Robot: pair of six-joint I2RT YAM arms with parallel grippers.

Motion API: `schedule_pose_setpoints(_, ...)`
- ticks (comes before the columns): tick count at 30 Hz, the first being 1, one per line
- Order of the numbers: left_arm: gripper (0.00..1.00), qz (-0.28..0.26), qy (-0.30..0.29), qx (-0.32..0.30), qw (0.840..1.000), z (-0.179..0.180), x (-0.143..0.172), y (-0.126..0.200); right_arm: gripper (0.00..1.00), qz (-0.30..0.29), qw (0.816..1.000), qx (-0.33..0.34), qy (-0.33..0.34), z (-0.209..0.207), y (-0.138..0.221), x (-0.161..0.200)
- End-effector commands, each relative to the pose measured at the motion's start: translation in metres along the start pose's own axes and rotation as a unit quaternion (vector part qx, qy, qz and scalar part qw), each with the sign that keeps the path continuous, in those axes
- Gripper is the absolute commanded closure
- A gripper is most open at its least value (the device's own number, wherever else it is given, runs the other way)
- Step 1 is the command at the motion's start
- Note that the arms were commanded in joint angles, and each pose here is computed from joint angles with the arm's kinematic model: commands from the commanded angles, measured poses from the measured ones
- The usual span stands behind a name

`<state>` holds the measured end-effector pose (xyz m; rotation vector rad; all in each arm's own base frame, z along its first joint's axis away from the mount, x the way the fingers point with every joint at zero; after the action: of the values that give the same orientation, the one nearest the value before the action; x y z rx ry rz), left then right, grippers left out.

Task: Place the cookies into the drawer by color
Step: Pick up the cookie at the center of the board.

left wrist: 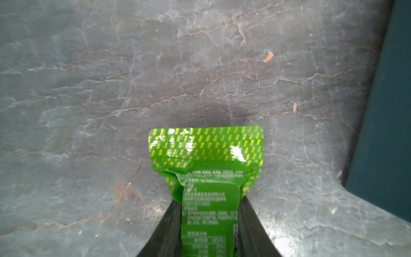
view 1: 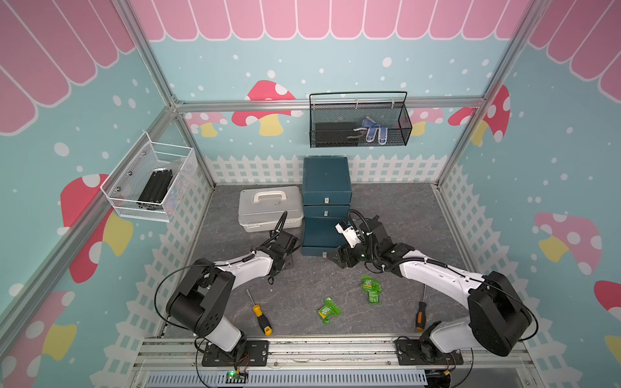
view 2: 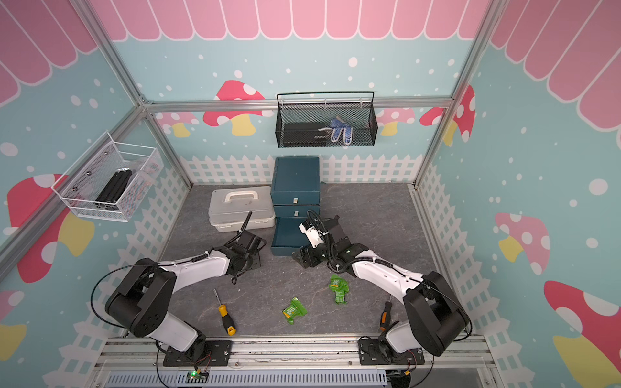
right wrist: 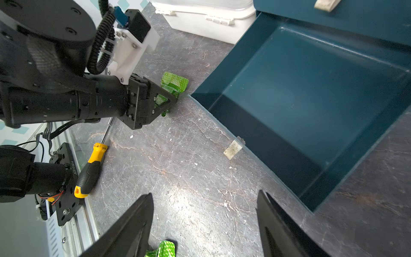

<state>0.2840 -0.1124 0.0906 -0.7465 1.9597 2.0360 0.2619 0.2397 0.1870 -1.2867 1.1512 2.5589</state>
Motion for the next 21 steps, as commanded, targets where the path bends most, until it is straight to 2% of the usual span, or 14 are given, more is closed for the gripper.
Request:
schedule_pose_setpoints(1,0.68,-0.026,0.0,0.006,1.0,0.003,-0.012,0.02,0.24,-0.022,1.0,-0.007,0.012,0.007,0.006,-0.016)
schedule_pose_setpoints(12,0.69,-0.105,-0.022,0.083,0.991,-0.024,-0.038,0.094,0.24,-0.076,0.997,0.02,-0.001,0.007,0.03,-0.032)
schedule_pose_setpoints(16,0.7,-0.113,-0.036,0.13,0.984,-0.044,-0.051,0.119,0.24,-0.088,0.996,0.024,-0.013,-0.003,0.039,-0.036)
schedule_pose_setpoints(21,0.69,-0.123,-0.063,0.158,0.978,-0.071,-0.063,0.138,0.24,-0.097,0.994,0.033,-0.029,-0.016,0.046,-0.04)
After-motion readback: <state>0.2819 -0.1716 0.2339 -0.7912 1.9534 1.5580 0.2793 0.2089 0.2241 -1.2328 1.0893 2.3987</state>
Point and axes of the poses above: each gripper's point midway between its finger pads, its own y axis back along the fingers, its own z axis along the line the jaws close on, x = y × z, the point moved 7 cm from there along y, back along the fingers
